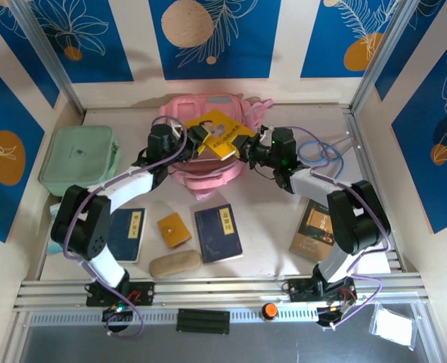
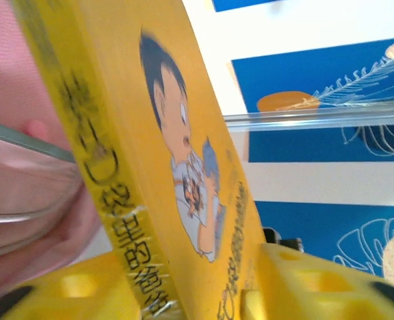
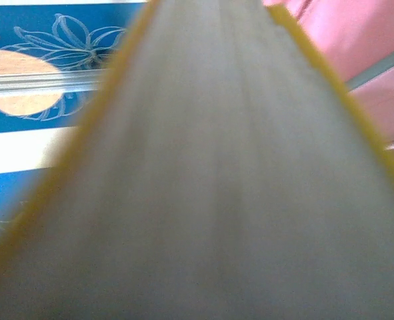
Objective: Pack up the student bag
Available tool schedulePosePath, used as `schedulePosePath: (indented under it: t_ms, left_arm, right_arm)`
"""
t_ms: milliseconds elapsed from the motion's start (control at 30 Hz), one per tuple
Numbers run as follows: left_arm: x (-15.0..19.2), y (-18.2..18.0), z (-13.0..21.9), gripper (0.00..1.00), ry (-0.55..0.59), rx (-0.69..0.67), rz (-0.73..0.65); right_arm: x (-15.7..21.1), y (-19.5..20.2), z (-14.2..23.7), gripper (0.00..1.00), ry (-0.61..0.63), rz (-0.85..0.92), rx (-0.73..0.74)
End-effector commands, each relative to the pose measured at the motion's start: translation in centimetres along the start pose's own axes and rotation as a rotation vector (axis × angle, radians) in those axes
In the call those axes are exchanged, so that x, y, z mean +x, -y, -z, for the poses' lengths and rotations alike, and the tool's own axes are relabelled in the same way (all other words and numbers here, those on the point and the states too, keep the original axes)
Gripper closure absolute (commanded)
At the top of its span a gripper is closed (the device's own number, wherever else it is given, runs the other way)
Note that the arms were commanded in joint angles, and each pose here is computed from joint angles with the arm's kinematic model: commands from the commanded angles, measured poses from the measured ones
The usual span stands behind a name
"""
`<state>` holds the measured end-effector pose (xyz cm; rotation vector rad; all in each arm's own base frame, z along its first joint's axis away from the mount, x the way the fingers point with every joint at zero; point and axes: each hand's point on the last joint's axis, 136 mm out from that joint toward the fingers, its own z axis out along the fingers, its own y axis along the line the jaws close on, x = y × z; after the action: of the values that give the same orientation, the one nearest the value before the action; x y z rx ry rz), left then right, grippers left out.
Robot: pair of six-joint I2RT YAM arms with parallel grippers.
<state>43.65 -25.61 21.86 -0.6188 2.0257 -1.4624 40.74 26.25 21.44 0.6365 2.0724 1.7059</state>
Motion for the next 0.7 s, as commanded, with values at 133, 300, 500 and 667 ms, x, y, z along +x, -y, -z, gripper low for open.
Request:
schedulePosePath:
  t_ms: [133,300,500,667]
  left_arm:
    - [-0.2,-7.2,3.7,0.26,-0.071,-0.387,-0.364]
    - [0.8,-9.7,3.0,0.24,-0.194,-0.461,-0.484]
    - [3.0,-10.3,-0.5,0.24,-0.314,-0.459,-0.548]
    - [6.1,-11.1,-3.4,0.27,-0.408,-0.466,-0.568]
  right_arm:
    - [-1.9,-0.4,5.0,1.0,0.12,0.261,0.129]
    - [-3.1,0.4,8.2,1.0,0.187,0.334,0.208]
    - [-4.6,0.5,11.3,1.0,0.267,0.356,0.256]
    - [-5.4,0.9,13.4,1.0,0.308,0.317,0.278]
